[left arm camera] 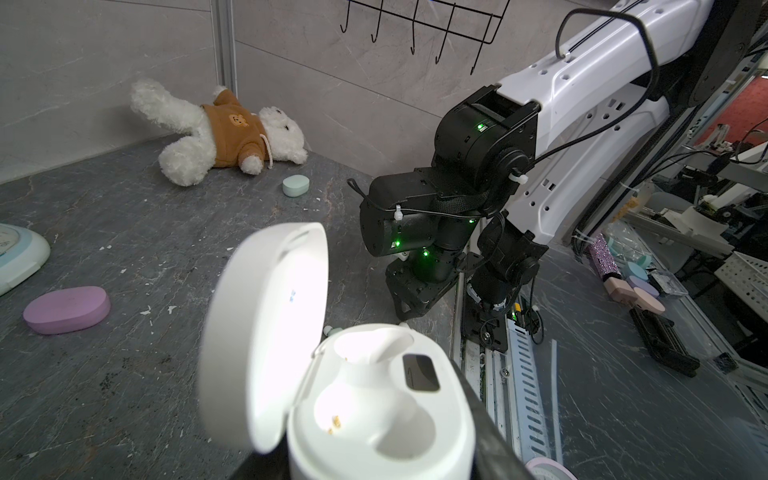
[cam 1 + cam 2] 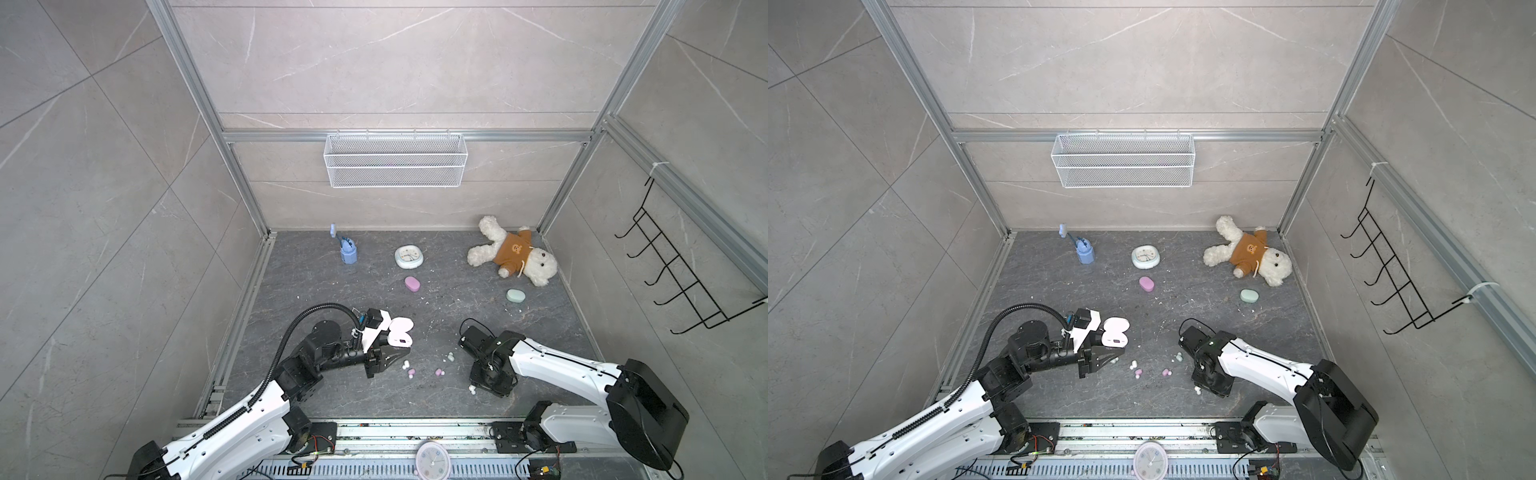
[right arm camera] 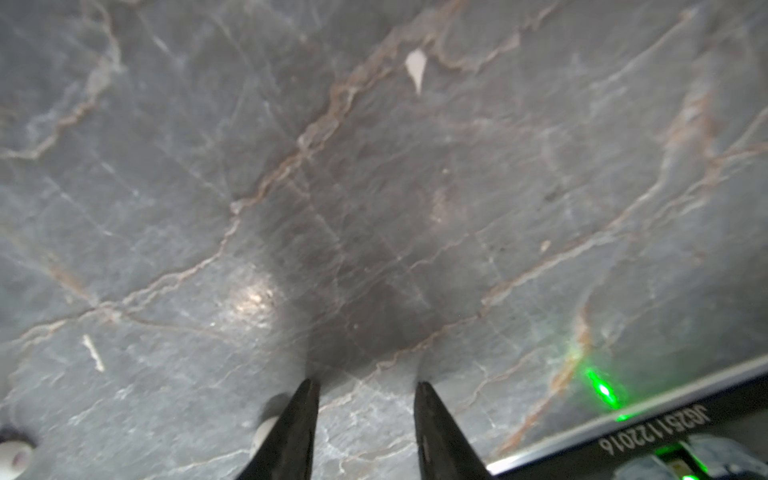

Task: Insert the wireless bluetooth earbuds into the charging case

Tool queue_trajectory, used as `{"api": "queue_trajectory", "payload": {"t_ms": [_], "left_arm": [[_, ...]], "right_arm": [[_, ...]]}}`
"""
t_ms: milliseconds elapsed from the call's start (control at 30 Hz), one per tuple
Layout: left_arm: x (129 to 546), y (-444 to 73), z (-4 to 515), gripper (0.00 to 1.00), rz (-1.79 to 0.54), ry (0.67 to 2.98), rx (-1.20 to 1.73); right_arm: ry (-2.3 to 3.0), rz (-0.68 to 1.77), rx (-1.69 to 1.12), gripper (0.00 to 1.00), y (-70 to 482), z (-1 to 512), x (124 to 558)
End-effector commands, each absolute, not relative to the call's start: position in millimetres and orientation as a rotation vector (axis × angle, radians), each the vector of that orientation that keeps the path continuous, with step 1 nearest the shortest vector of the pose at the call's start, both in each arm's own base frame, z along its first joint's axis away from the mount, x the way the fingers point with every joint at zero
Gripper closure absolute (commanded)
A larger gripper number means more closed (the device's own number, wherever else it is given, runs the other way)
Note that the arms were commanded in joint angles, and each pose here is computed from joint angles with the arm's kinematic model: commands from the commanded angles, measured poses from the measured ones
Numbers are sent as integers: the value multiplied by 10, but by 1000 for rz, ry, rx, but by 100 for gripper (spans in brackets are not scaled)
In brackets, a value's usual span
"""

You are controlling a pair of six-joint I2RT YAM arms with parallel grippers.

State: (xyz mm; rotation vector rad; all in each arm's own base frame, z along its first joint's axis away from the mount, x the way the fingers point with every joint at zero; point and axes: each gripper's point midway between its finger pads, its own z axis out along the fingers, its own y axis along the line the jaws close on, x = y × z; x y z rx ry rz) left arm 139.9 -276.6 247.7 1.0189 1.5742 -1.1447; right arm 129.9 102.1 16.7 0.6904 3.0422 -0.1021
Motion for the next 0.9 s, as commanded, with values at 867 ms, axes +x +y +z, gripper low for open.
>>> {"api": "queue_trajectory", "payload": {"t_ms": [867], "left_arm": [[1373,-2748,2716,71,-1145,1491,1014]], "right_arm": [[3008,220,844,67,1334,157,1320]]}}
